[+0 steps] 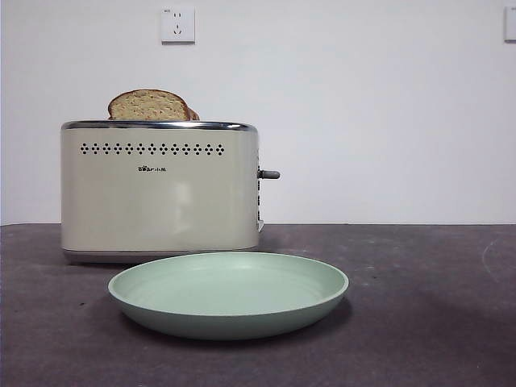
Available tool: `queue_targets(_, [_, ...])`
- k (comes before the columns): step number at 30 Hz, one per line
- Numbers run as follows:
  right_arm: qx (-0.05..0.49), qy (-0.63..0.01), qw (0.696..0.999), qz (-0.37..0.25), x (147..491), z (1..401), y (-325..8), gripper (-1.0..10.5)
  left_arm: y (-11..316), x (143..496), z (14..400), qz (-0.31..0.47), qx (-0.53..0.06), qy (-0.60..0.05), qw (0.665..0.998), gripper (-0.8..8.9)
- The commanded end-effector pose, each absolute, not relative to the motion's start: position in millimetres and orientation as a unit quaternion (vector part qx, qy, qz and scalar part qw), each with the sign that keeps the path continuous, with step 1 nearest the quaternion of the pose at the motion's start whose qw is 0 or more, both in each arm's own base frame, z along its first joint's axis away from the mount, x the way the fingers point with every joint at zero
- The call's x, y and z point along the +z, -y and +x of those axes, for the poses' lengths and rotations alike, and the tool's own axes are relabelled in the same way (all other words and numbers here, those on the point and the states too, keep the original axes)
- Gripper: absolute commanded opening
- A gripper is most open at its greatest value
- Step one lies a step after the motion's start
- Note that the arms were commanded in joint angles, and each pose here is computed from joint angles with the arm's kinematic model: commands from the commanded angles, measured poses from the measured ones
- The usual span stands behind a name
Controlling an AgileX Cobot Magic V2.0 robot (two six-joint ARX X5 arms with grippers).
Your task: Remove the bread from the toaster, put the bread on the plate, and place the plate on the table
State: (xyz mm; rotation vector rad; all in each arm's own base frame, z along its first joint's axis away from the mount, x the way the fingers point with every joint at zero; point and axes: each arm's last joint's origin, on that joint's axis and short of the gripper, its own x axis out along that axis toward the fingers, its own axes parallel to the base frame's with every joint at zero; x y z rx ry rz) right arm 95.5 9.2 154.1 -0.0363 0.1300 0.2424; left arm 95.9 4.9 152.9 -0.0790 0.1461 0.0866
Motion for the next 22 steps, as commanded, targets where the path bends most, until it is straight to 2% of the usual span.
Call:
queue_targets(1, [0.12,-0.071,0.99,0.022,151.6,96.0,-9.4,0.0,-5.2,150.5,96.6,-0.043,0.045,-0.07,0.996,-0.03])
queue_targets(11, [0.115,-0.075,0.981,0.136,158.2,95.0,-9.5,-0.1,-2.8,162.8,95.0,-0.073,0.006,-0.051,0.996,-0.07])
queue_targets(20, [0.138,-0.016,0.978,0.156,217.6,85.4,-10.1,-0.1,0.3,221.7,79.7,-0.13,-0.042,0.004,0.991,-0.08])
queue_targets(22, [0.16,-0.014,0.975,0.155,232.9,84.8,-11.3,-0.1,1.4,235.2,76.5,-0.133,-0.06,0.007,0.989,-0.08])
